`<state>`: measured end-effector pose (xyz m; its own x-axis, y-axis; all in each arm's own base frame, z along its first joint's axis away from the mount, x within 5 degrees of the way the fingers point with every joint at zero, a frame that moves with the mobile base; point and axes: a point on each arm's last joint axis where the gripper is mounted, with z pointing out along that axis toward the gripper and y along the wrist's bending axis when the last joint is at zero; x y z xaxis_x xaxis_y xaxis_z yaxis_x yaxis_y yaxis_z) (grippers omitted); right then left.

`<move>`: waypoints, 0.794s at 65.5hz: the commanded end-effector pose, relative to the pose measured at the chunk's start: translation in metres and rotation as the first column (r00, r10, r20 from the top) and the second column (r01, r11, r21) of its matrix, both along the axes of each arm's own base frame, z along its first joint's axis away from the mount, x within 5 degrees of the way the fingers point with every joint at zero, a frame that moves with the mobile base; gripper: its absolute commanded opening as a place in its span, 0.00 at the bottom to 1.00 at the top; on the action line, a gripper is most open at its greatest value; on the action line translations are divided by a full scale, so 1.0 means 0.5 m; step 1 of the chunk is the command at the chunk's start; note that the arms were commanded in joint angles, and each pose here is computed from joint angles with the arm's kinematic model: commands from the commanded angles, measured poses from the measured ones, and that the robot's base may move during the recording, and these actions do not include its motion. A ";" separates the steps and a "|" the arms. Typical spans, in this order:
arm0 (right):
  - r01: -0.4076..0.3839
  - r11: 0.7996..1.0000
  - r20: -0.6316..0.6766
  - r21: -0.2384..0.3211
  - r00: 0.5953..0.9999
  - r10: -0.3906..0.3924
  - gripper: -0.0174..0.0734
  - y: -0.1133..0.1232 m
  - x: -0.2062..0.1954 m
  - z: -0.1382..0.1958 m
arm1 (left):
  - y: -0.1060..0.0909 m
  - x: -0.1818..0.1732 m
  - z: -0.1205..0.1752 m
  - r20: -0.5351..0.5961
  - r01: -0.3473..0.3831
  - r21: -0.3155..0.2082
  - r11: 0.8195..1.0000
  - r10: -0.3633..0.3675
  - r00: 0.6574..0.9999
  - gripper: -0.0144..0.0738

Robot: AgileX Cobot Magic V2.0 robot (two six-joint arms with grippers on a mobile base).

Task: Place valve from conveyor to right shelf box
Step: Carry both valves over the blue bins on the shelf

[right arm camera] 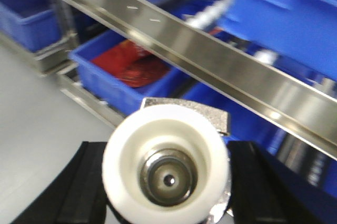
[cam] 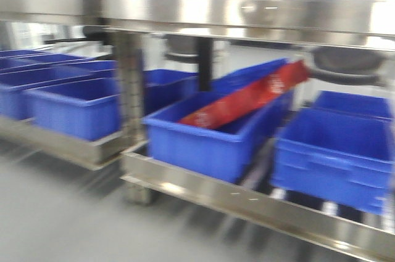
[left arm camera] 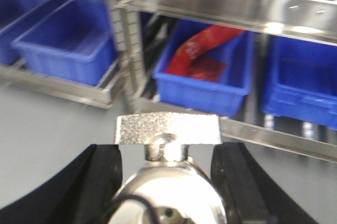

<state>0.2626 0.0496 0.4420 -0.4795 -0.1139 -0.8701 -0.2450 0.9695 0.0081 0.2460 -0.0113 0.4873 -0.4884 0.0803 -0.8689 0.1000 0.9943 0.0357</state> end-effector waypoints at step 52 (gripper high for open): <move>0.008 1.000 0.108 0.011 0.994 -0.010 0.02 -0.003 -0.006 0.032 | -0.004 -0.004 0.016 0.059 0.007 -0.016 1.000 -0.006 0.998 0.04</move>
<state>0.2626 0.0496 0.4420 -0.4795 -0.1139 -0.8701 -0.2450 0.9695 0.0081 0.2460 -0.0116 0.4873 -0.4883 0.0782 -0.8692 0.1016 0.9943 0.0324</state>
